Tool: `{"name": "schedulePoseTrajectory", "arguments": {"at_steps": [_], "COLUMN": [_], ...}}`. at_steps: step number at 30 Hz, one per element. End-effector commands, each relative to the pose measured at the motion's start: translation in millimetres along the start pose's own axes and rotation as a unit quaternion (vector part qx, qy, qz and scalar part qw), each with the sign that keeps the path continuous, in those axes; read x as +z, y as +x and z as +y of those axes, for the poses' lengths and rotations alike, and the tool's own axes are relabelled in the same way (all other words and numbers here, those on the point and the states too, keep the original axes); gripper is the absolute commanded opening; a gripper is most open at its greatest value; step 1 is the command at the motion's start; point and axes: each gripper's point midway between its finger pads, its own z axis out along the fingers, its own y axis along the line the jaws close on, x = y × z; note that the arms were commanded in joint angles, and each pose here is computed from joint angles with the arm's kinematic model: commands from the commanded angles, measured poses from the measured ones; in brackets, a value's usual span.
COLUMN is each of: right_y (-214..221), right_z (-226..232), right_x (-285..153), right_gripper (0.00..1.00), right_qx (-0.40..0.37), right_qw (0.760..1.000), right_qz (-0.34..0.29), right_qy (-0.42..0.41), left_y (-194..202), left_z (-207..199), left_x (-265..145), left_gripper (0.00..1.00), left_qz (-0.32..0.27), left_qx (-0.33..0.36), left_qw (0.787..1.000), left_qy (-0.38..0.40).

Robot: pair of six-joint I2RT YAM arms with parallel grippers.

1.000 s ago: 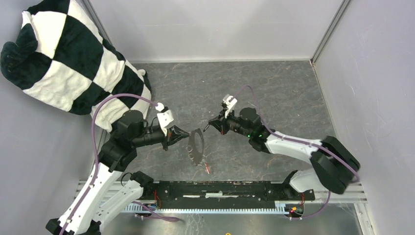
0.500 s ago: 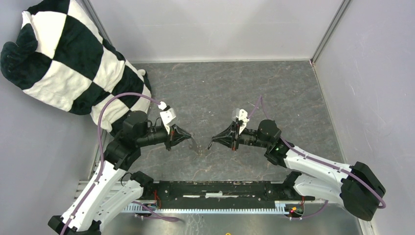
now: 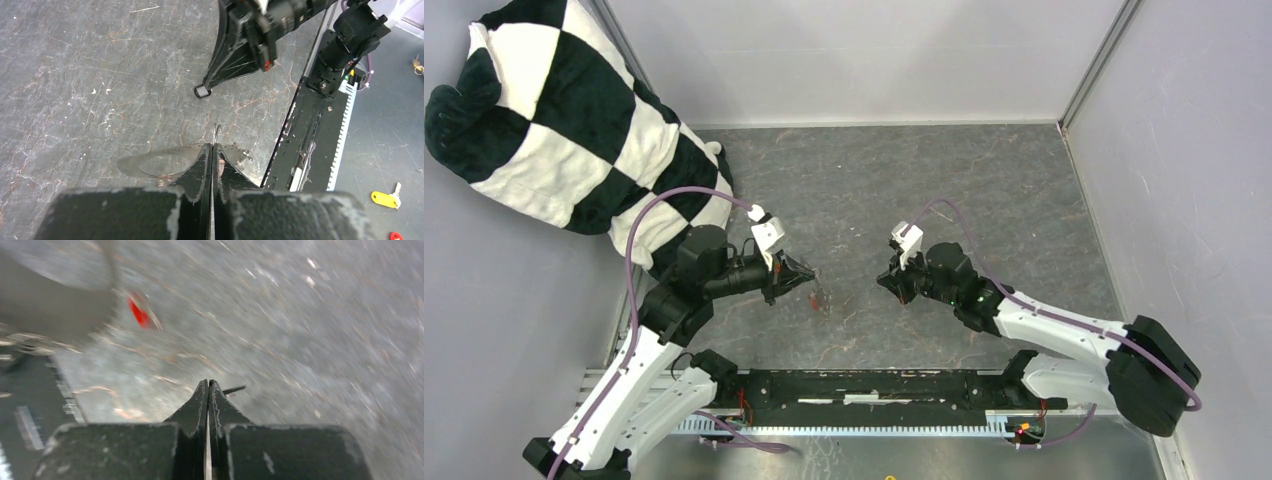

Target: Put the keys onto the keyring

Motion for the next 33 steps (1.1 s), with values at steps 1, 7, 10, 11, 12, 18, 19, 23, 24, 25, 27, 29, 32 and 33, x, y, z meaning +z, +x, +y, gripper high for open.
{"name": "schedulePoseTrajectory", "arguments": {"at_steps": [1,7,10,11,12,18,19,23,24,25,27,29,32,33], "right_y": [33,36,40,45,46,43,40,34,34,34,40,48,56,57], "right_z": [-59,-65,-67,-68,-69,-68,-69,-75,-76,-76,-78,-79,-76,-72], "right_x": [-4,25,46,51,56,73,72,65,62,57,48,42,37,37], "right_gripper": [0.01,0.02,0.09,0.13,0.16,0.43,0.47,0.59,0.60,0.62,0.63,0.62,0.57,0.56], "right_qx": [-0.014,-0.009,-0.006,-0.004,-0.002,0.003,0.000,-0.002,-0.002,-0.002,0.008,0.020,0.030,0.029], "right_qw": [0.986,0.986,0.985,0.983,0.982,0.984,0.984,0.981,0.980,0.979,0.978,0.977,0.981,0.984], "right_qz": [0.063,0.069,0.093,0.106,0.114,0.115,0.113,0.111,0.111,0.111,0.111,0.118,0.116,0.118], "right_qy": [0.153,0.154,0.146,0.147,0.148,0.137,0.138,0.162,0.168,0.172,0.179,0.179,0.150,0.130], "left_y": [-24,-43,-45,-44,-44,-41,-41,-42,-42,-42,-42,-42,-41,-41], "left_z": [3,7,5,5,5,5,5,7,6,6,7,7,7,7], "left_x": [-6,-14,-15,-15,-15,-17,-17,-15,-15,-15,-15,-15,-14,-14], "left_gripper": [0.02,0.02,0.02,0.02,0.02,0.02,0.02,0.02,0.02,0.02,0.02,0.02,0.02,0.02], "left_qz": [-0.035,-0.065,-0.065,-0.063,-0.061,-0.056,-0.056,-0.055,-0.056,-0.056,-0.055,-0.055,-0.053,-0.053], "left_qx": [0.029,0.056,0.056,0.056,0.057,0.059,0.059,0.059,0.059,0.058,0.059,0.059,0.058,0.058], "left_qw": [0.999,0.996,0.996,0.996,0.996,0.996,0.996,0.996,0.996,0.996,0.996,0.996,0.996,0.996], "left_qy": [-0.014,-0.038,-0.034,-0.034,-0.034,-0.037,-0.038,-0.038,-0.037,-0.037,-0.037,-0.037,-0.038,-0.038]}}
